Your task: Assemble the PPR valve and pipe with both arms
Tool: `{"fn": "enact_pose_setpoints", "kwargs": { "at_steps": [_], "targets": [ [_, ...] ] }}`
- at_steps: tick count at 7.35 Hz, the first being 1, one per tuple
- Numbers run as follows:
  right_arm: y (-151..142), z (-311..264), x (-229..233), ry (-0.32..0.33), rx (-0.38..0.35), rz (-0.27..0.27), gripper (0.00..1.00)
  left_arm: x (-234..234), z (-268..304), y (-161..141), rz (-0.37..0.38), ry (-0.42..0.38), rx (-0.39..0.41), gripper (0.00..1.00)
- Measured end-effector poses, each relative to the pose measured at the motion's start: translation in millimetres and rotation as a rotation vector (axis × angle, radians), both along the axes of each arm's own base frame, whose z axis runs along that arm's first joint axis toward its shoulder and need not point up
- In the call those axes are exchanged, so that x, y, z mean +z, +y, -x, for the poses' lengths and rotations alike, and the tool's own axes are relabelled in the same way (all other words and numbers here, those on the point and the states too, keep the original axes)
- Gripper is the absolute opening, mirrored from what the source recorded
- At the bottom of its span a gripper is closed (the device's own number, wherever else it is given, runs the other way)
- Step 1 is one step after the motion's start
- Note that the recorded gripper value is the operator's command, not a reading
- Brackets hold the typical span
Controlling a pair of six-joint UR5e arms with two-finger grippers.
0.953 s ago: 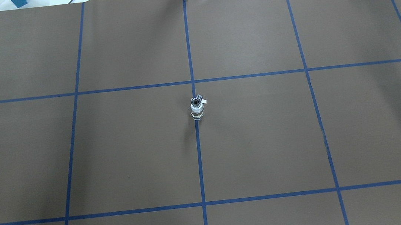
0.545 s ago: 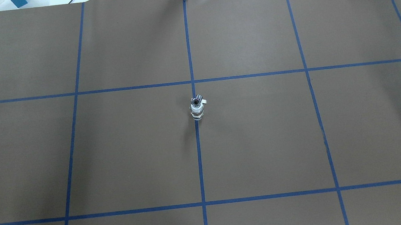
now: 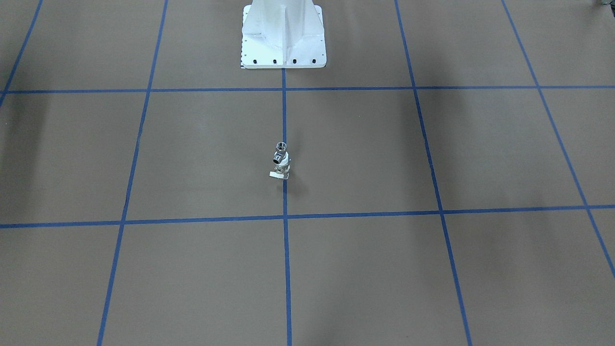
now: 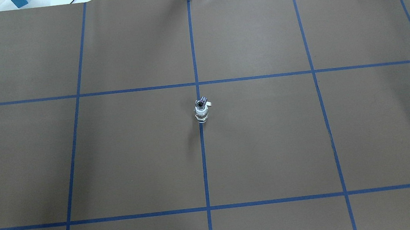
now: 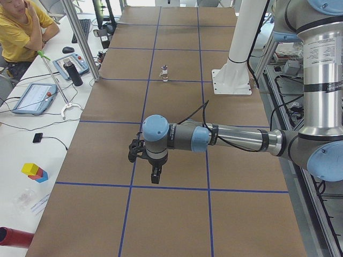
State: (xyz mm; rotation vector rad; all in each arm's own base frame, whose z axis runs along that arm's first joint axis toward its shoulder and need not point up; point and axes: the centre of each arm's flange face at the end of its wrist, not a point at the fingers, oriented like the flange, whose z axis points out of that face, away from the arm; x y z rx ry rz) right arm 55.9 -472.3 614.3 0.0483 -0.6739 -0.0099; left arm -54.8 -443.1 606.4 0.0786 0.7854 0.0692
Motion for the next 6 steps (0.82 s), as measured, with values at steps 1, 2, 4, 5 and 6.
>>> {"fn": "enact_pose_setpoints", "kwargs": {
  "at_steps": [1,2,4,5,6],
  "targets": [
    [5,0,6,0.000,0.000,-0.012,1.00,0,0,0,0.000,-0.001,0.000,1.00],
    [11,0,12,-0.001,0.000,-0.036,1.00,1,0,1,0.002,-0.001,0.000,1.00],
    [17,-1,19,0.001,0.003,-0.069,1.00,2,0,2,0.005,-0.001,0.001,1.00],
    [17,-1,20,0.000,0.005,-0.074,1.00,3,0,3,0.007,-0.001,0.001,1.00],
    [17,0,20,-0.002,0.005,-0.074,1.00,4,0,4,0.010,-0.001,0.000,1.00]
  ]
}}
